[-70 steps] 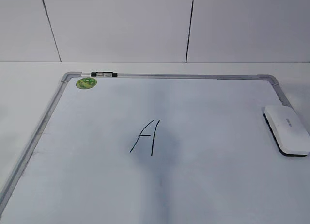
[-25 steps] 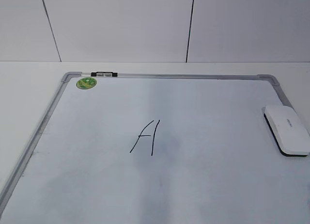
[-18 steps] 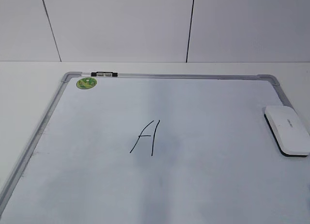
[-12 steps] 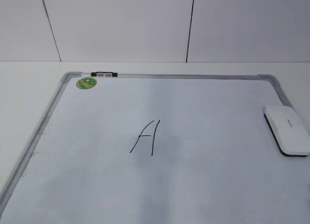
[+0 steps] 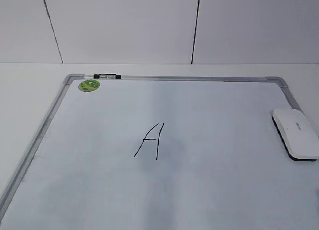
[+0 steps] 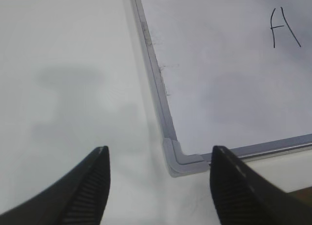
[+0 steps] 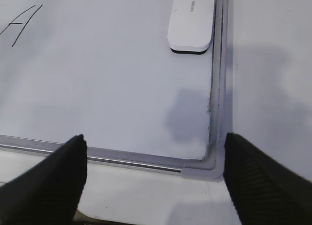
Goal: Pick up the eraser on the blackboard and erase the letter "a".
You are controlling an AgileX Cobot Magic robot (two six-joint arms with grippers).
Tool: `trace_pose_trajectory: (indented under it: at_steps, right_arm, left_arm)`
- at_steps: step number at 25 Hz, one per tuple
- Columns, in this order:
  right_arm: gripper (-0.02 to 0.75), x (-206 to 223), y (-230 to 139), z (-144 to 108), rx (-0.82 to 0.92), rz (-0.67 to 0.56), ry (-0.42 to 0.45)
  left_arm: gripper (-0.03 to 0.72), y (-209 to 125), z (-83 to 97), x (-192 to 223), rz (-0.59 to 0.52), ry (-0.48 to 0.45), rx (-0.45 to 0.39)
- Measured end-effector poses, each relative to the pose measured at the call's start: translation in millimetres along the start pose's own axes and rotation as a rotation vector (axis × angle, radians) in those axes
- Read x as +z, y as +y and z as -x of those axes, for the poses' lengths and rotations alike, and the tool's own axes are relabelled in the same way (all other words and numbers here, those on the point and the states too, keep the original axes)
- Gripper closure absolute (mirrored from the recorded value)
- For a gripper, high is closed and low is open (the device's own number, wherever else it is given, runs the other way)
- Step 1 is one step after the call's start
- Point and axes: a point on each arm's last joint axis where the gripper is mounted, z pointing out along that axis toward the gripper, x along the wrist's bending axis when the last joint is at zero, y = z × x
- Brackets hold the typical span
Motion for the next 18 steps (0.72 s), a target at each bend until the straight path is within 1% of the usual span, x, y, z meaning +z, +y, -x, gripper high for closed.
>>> trace_pose_trajectory:
  at_steps: [5,13,18]
  right_arm:
    - [0.067,0.0,0.0,0.0,0.000,0.000,0.000]
    - [0.190,0.0,0.2,0.1,0.000,0.002,-0.001]
    - [0.210,0.0,0.2,0.1,0.000,0.002,-0.001]
  left_arm:
    - [0.203,0.0,0.2,0.0,0.000,-0.002,-0.001]
    - [0.203,0.0,0.3,0.0,0.000,-0.003,-0.002]
    - [0.203,0.0,0.3,0.0,0.000,-0.003,-0.002]
